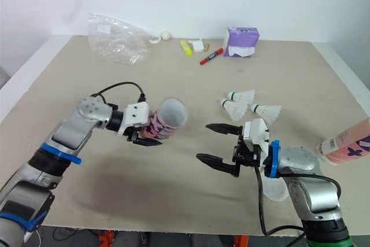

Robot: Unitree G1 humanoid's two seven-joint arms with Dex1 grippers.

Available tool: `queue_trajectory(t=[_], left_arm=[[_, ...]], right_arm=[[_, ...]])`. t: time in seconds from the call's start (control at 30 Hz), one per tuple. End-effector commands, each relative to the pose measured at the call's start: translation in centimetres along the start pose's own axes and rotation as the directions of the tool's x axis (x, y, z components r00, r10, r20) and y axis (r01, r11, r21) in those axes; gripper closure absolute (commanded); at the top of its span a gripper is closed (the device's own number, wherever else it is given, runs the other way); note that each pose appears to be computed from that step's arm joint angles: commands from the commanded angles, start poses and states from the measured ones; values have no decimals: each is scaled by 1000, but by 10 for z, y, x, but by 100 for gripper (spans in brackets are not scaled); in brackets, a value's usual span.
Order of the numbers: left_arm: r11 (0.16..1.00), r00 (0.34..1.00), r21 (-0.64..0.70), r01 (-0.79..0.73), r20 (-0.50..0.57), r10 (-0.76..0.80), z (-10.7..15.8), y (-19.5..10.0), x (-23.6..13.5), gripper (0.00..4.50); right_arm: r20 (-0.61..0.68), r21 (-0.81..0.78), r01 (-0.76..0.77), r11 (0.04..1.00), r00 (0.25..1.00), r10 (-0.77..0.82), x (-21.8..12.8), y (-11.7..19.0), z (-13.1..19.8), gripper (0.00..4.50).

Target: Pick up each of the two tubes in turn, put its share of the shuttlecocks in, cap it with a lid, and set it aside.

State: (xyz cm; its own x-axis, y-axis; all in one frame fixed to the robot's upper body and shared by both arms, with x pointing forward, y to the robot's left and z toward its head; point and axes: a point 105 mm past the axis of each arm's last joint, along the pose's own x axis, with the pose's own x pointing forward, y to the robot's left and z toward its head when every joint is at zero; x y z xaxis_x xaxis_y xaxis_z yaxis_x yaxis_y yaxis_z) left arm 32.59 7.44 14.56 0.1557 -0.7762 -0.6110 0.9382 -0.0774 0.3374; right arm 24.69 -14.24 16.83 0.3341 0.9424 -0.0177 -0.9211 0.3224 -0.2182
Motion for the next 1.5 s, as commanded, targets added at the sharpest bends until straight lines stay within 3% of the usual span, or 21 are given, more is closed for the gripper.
queue_trajectory(t=[0.03,0.3,0.57,0.77,0.97,1.13,1.5], left_arm=[[998,999,53,38,-36,-36,17,-1,1,141],[988,978,23,151,-146,-146,19,-17,14,141],[991,973,2,133,-192,-130,10,-18,23,141],[991,972,-2,134,-192,-132,11,-19,23,141],[991,973,-1,130,-192,-128,11,-19,24,141],[992,973,-5,127,-191,-126,12,-18,25,141],[994,977,-19,112,-179,-114,14,-16,24,141]], right_arm=[[18,-37,8,999,1000,-8,-3,3,14,0],[13,-39,34,999,999,-34,-1,2,14,0],[22,-29,64,998,998,-63,1,1,16,0],[24,90,233,968,972,-236,-12,-23,13,0],[-111,112,566,817,824,-555,-36,-74,-14,0],[-198,139,643,753,763,-615,-32,-84,-35,0],[-251,242,763,599,646,-721,-27,-115,-54,0]])
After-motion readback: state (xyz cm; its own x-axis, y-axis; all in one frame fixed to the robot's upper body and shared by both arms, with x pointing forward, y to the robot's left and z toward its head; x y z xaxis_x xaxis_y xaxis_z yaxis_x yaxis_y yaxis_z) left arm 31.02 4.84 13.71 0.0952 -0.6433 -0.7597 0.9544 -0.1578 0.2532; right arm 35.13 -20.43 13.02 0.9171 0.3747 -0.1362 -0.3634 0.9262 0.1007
